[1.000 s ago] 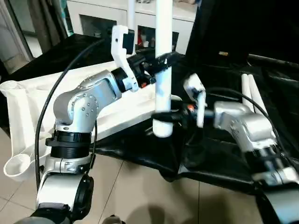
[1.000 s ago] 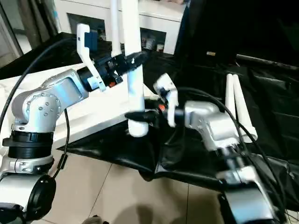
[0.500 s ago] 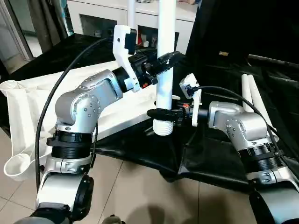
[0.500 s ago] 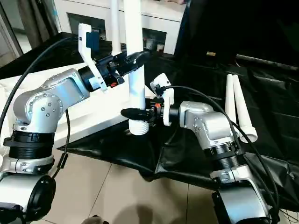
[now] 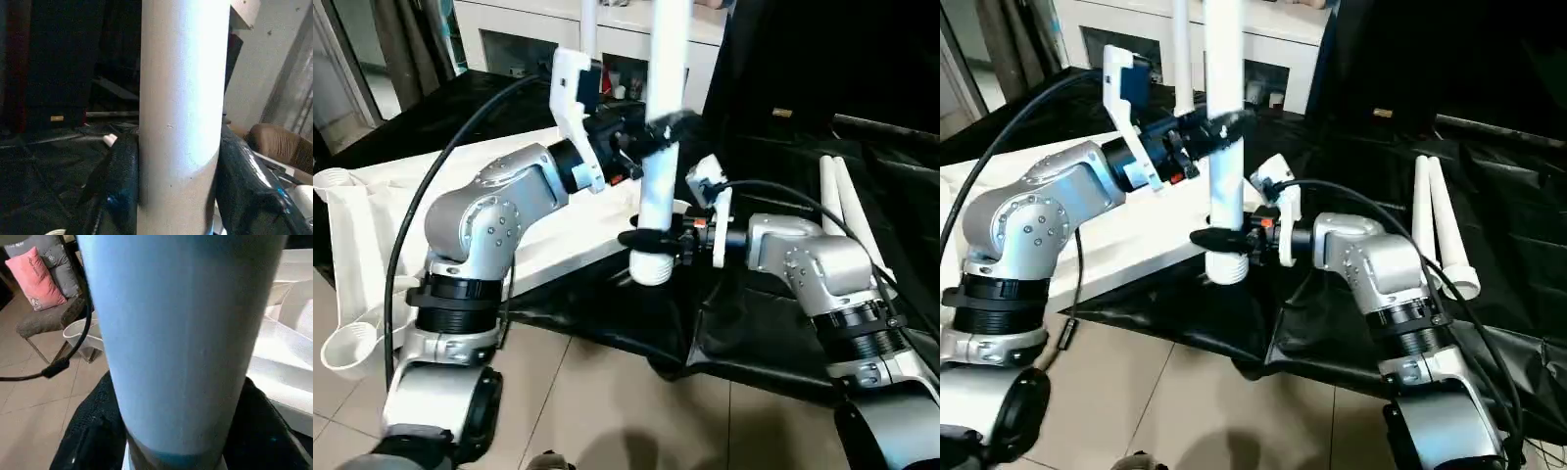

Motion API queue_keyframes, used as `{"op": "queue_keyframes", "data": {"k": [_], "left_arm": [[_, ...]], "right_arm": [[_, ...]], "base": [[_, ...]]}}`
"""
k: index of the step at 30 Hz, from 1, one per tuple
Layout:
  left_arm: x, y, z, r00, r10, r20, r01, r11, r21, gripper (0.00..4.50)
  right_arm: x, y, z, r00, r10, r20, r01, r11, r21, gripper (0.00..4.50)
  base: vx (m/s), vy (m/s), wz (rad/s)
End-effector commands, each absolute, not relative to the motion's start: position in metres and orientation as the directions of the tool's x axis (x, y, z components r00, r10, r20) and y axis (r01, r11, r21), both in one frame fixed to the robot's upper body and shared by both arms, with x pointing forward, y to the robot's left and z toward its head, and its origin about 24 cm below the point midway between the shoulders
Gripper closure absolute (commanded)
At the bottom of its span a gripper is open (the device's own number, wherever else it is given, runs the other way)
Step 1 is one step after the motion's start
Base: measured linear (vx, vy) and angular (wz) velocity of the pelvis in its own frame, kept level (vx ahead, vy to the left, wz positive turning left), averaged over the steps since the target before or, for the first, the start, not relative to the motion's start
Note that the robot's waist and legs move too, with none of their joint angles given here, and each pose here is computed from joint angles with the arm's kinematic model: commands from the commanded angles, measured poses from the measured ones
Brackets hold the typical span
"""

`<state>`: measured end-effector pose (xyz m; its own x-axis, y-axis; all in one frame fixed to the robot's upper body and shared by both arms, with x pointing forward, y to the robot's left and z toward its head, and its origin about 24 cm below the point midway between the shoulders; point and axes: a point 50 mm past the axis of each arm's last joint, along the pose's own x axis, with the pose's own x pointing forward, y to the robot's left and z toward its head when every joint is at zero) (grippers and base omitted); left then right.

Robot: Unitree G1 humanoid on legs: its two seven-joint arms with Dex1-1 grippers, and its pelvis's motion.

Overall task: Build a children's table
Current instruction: Rotate table base

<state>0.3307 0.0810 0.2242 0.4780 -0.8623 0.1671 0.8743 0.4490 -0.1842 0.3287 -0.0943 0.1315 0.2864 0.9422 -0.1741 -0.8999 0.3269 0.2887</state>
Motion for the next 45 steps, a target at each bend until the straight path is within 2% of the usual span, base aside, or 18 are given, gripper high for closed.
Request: {"op": "queue_keyframes", "data": {"k": [1,3,5,8,11,13,14,15,16,17,18,19,21,23,24,26,28,45], "left_arm": [[0.326,0.076,0.227,0.447,-0.873,0.192,0.892,0.421,-0.163,1.92],[0.330,0.081,0.239,0.501,-0.794,0.344,0.863,0.487,-0.133,1.66],[0.331,0.088,0.253,0.533,-0.684,0.498,0.838,0.510,-0.196,1.60],[0.325,0.097,0.266,0.513,-0.612,0.602,0.843,0.489,-0.223,1.57],[0.323,0.102,0.270,0.515,-0.595,0.616,0.838,0.502,-0.215,1.57],[0.327,0.110,0.265,0.583,-0.597,0.550,0.784,0.591,-0.189,1.57],[0.333,0.120,0.252,0.676,-0.579,0.455,0.686,0.721,-0.102,1.57],[0.335,0.125,0.246,0.713,-0.566,0.414,0.640,0.767,-0.053,1.57],[0.340,0.153,0.203,0.887,-0.433,0.161,0.408,0.898,0.163,1.57],[0.337,0.165,0.186,0.931,-0.348,0.111,0.322,0.925,0.204,1.57],[0.334,0.170,0.180,0.942,-0.319,0.109,0.292,0.934,0.206,1.57],[0.321,0.181,0.159,0.965,-0.251,0.077,0.233,0.954,0.190,1.57],[0.316,0.184,0.150,0.969,-0.239,0.056,0.226,0.958,0.179,1.57],[0.290,0.187,0.118,0.988,-0.134,0.072,0.129,0.989,0.065,1.57],[0.290,0.187,0.118,0.988,-0.134,0.072,0.129,0.989,0.065,1.57],[0.283,0.183,0.103,0.994,-0.091,0.057,0.091,0.996,0.003,1.57],[0.283,0.181,0.098,0.996,-0.073,0.041,0.073,0.997,0.010,1.57],[0.281,0.180,0.095,0.997,-0.068,0.032,0.063,0.988,0.140,1.57]], "right_arm": [[0.333,-0.102,0.133,0.364,0.920,-0.146,-0.881,0.391,0.267,2.51],[0.334,-0.102,0.133,0.415,0.903,-0.109,-0.863,0.428,0.267,2.53],[0.336,-0.102,0.132,0.470,0.879,-0.075,-0.835,0.471,0.286,2.53],[0.337,-0.103,0.131,0.560,0.829,0.000,-0.785,0.531,0.319,2.54],[0.338,-0.105,0.132,0.633,0.772,0.053,-0.741,0.585,0.331,2.55],[0.339,-0.109,0.133,0.688,0.722,0.072,-0.702,0.636,0.321,2.55],[0.339,-0.115,0.130,0.729,0.683,0.041,-0.664,0.692,0.283,2.55],[0.340,-0.117,0.129,0.746,0.665,0.029,-0.647,0.715,0.266,2.55],[0.340,-0.133,0.118,0.841,0.534,-0.082,-0.522,0.842,0.135,2.55],[0.337,-0.140,0.112,0.867,0.485,-0.116,-0.480,0.874,0.073,2.55],[0.335,-0.142,0.110,0.871,0.474,-0.130,-0.470,0.881,0.059,2.55],[0.327,-0.147,0.102,0.883,0.440,-0.166,-0.443,0.896,0.016,2.55],[0.324,-0.149,0.099,0.887,0.428,-0.174,-0.434,0.901,0.003,2.55],[0.308,-0.148,0.089,0.898,0.404,-0.173,-0.419,0.906,-0.064,2.55],[0.308,-0.148,0.089,0.898,0.404,-0.173,-0.419,0.906,-0.064,2.55],[0.303,-0.149,0.080,0.915,0.374,-0.154,-0.376,0.927,0.019,2.55],[0.304,-0.148,0.076,0.925,0.354,-0.138,-0.348,0.935,0.070,2.55],[0.300,-0.129,0.079,0.896,0.438,-0.072,-0.430,0.897,0.107,2.55]], "base": [[0.000,0.000,0.00],[0.000,0.000,0.00],[0.000,0.000,0.00],[0.000,0.000,0.00],[0.000,0.000,0.00],[0.000,0.000,0.00],[0.000,0.000,0.00],[0.000,0.000,0.00],[0.000,0.000,0.00],[0.000,0.000,0.00],[0.000,0.000,0.00],[0.000,0.000,0.00],[0.000,0.000,0.00],[0.000,0.000,0.00],[0.000,0.000,0.00],[0.000,0.000,0.00],[0.000,0.000,0.00],[0.036,-0.008,-0.05]]}}
